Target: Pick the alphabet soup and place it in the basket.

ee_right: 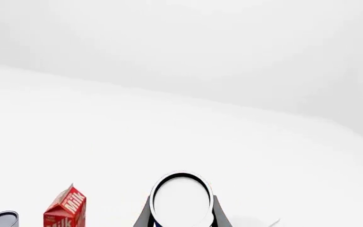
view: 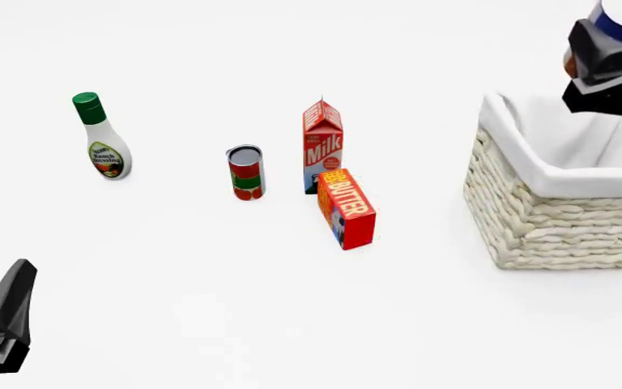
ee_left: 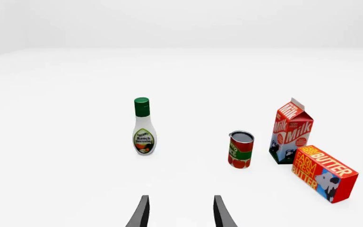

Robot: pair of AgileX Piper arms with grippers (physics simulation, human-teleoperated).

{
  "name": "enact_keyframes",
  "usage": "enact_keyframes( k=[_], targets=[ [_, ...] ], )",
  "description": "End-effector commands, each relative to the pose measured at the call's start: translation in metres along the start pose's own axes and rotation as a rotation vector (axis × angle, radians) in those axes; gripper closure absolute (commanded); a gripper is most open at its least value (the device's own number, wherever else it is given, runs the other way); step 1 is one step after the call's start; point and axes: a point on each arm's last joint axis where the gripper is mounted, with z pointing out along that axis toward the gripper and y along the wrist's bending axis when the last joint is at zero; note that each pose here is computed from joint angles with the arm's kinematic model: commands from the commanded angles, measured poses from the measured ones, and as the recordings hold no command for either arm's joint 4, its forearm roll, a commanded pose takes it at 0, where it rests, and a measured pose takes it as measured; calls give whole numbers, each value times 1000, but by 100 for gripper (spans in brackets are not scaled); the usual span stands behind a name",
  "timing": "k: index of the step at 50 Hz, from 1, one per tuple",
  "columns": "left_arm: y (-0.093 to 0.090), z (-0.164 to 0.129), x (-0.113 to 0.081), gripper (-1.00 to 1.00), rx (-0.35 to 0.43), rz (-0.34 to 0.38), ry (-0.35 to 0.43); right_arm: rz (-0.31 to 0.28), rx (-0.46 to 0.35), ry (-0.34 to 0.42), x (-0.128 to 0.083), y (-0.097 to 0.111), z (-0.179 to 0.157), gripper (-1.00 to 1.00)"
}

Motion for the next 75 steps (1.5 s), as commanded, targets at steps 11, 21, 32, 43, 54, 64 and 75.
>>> enact_keyframes(
  k=[11, 21, 32, 43, 54, 64, 75],
  targets=[
    [0, 0, 0, -100, 0, 0, 0, 15, 60, 47, 20, -12, 12, 100],
    [0, 0, 0, -100, 0, 0, 0, 2, 93, 67, 24, -20, 12, 100],
    [0, 0, 0, -100, 0, 0, 0, -7, 135, 74, 22, -29, 7, 100],
    [0, 0, 0, -100, 0, 0, 0, -26, 168, 91, 20, -36, -1, 100],
    [0, 0, 0, -100, 0, 0, 0, -51, 179, 122, 19, -41, 4, 100],
    [0, 0, 0, -100, 0, 0, 0, -51, 184, 173, 20, -47, 22, 100],
    [0, 0, 0, -100, 0, 0, 0, -81, 170, 222, 21, -49, 35, 100]
  ],
)
